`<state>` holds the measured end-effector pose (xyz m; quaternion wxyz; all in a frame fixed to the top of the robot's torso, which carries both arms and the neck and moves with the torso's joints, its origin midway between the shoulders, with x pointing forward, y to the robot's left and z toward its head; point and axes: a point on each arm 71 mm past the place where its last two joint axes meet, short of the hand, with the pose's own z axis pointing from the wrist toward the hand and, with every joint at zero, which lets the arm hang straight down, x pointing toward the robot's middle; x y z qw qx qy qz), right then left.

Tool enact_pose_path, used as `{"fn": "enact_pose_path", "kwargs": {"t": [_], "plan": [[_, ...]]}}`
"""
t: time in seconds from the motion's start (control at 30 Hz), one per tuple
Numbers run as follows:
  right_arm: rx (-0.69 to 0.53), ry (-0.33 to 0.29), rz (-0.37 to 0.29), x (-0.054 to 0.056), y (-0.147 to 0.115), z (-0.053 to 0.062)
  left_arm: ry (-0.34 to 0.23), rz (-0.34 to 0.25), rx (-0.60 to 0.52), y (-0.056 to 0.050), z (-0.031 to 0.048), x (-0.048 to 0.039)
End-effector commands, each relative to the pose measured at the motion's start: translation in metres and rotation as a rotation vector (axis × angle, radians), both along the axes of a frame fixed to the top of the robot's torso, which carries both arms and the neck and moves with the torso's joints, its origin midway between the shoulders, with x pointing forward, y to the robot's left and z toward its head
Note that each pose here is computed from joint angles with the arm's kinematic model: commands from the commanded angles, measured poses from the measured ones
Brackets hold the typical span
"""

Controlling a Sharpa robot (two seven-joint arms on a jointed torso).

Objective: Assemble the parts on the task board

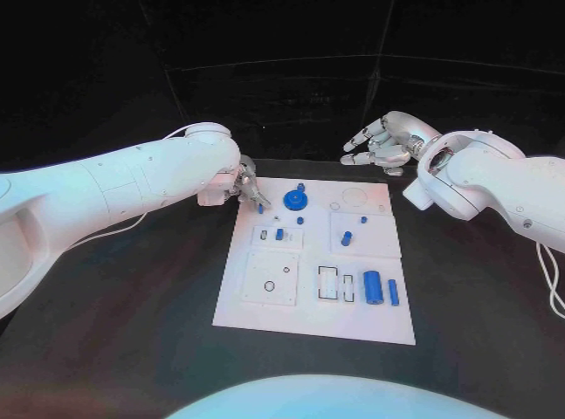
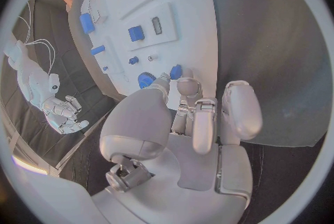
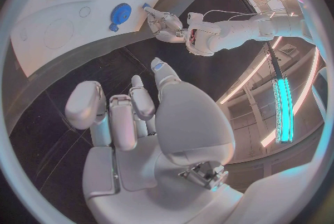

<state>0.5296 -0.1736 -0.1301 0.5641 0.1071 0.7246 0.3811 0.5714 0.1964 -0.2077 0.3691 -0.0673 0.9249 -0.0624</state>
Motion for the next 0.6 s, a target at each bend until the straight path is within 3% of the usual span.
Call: {"fn": "enact_pose_path", "kwargs": {"t": [0.03,0.6], "plan": [[-0.001,-0.003,0.01,0.0001,0.0012,0.0012,-0.008,-0.019,-0.009,-0.0027,0.0011,0.0],[-0.002,-0.002,0.013,0.0004,0.0027,0.001,-0.019,-0.02,-0.017,-0.0046,0.0016,0.0001]]}}
